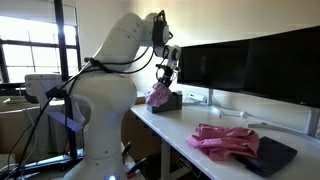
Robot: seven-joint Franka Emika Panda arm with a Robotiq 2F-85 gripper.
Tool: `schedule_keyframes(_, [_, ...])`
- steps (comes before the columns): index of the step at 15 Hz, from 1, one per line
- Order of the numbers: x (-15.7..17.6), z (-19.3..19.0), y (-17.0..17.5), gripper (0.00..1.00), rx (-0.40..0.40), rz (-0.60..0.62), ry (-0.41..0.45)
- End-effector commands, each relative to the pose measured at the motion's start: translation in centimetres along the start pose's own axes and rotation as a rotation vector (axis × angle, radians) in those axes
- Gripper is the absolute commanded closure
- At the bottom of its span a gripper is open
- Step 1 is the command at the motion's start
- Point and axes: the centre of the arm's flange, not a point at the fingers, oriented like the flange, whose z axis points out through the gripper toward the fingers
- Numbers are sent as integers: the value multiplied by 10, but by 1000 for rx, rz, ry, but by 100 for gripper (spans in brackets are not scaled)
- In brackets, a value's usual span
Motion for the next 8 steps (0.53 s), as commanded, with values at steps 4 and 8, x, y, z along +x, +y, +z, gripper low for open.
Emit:
schedule_keyframes(4, [-1,51,-26,95,-153,33,109])
schedule_keyframes(8, [3,83,-33,95,-247,54,145])
